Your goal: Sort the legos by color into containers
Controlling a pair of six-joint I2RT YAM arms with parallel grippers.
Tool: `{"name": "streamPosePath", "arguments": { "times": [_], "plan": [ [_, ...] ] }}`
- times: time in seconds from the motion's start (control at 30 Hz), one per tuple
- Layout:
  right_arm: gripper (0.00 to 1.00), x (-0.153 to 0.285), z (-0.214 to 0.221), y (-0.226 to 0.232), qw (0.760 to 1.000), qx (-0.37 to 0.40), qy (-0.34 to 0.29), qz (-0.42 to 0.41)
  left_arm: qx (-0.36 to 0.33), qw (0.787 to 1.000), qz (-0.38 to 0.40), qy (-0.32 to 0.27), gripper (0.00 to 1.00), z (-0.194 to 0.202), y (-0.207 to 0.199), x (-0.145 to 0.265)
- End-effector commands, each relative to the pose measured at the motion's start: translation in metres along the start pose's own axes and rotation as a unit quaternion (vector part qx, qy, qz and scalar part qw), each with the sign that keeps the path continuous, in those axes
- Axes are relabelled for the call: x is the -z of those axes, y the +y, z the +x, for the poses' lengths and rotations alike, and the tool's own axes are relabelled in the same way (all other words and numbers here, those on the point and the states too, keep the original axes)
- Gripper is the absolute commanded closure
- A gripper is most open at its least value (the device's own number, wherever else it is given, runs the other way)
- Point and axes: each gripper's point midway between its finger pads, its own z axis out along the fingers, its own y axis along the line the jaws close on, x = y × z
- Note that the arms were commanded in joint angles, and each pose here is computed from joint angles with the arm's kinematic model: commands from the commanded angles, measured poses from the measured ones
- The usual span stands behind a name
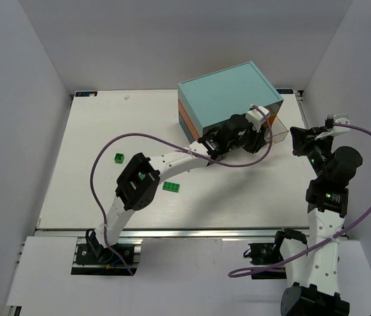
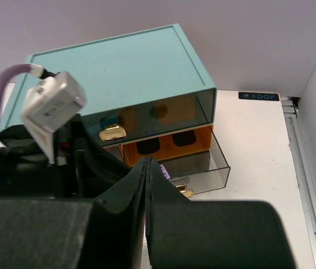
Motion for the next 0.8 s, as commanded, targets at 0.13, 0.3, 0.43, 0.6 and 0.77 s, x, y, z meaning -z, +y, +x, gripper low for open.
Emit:
{"name": "streamPosePath", "arguments": {
  "times": [0.13, 0.3, 0.43, 0.6, 0.77],
  "plan": [
    [1.0, 0.003, -0.009, 0.011, 0.999, 0.007, -0.022, -0.038, -0.029, 0.993, -0.053, -0.106, 1.0, -0.068, 0.003, -0.004],
    [1.0, 0.003, -0.004, 0.012, 0.999, 0.006, -0.017, -0.047, -0.027, 0.991, -0.068, -0.113, 1.0, -0.063, 0.011, -0.011],
    [1.0, 0.003, -0.001, 0.013, 0.998, 0.003, -0.012, -0.055, -0.029, 0.988, -0.098, -0.113, 1.0, -0.057, 0.023, -0.015],
    [1.0, 0.004, 0.002, 0.013, 0.998, -0.001, -0.006, -0.062, -0.033, 0.987, -0.13, -0.091, 0.91, -0.039, 0.037, -0.023],
    [1.0, 0.004, 0.004, 0.011, 0.998, -0.005, -0.003, -0.063, -0.035, 0.986, -0.146, -0.073, 0.62, -0.029, 0.043, -0.026]
  ]
}}
